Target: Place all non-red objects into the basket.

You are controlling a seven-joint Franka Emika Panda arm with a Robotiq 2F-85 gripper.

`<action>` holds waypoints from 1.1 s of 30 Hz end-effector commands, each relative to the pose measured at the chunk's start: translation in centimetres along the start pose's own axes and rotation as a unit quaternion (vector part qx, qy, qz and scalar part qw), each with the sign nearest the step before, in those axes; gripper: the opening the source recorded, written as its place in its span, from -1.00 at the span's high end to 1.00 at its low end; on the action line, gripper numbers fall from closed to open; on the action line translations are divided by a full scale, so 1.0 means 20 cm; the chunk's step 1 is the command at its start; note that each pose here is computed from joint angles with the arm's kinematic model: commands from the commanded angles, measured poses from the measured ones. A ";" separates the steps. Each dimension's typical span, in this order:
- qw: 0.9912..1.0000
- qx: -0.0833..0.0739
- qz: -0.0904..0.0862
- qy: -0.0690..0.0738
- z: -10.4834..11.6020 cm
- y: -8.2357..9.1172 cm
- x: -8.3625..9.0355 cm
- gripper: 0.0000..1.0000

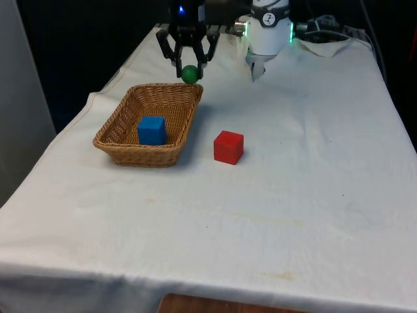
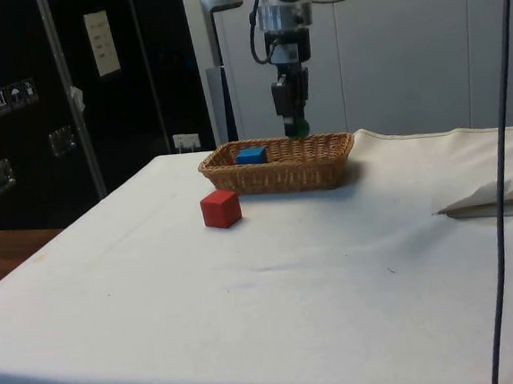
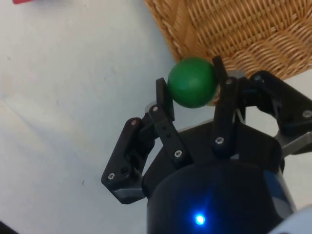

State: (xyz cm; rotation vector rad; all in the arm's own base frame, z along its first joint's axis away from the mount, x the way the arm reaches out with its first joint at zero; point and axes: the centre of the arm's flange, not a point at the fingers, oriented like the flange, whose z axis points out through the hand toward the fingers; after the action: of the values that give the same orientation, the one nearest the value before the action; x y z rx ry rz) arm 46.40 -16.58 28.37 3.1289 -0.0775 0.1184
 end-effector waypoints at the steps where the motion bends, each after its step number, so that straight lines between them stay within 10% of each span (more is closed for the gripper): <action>1: 1.000 0.000 -0.001 0.006 0.02 0.00 -0.01 1.00; 28: 1.000 -0.023 0.006 0.008 0.28 0.08 -0.04 1.00; 33: 1.000 -0.024 0.006 0.006 0.29 0.08 -0.04 0.01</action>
State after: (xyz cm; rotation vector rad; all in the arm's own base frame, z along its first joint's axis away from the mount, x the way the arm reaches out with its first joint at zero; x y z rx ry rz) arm 45.80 -18.40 22.47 3.0700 -0.0995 0.1137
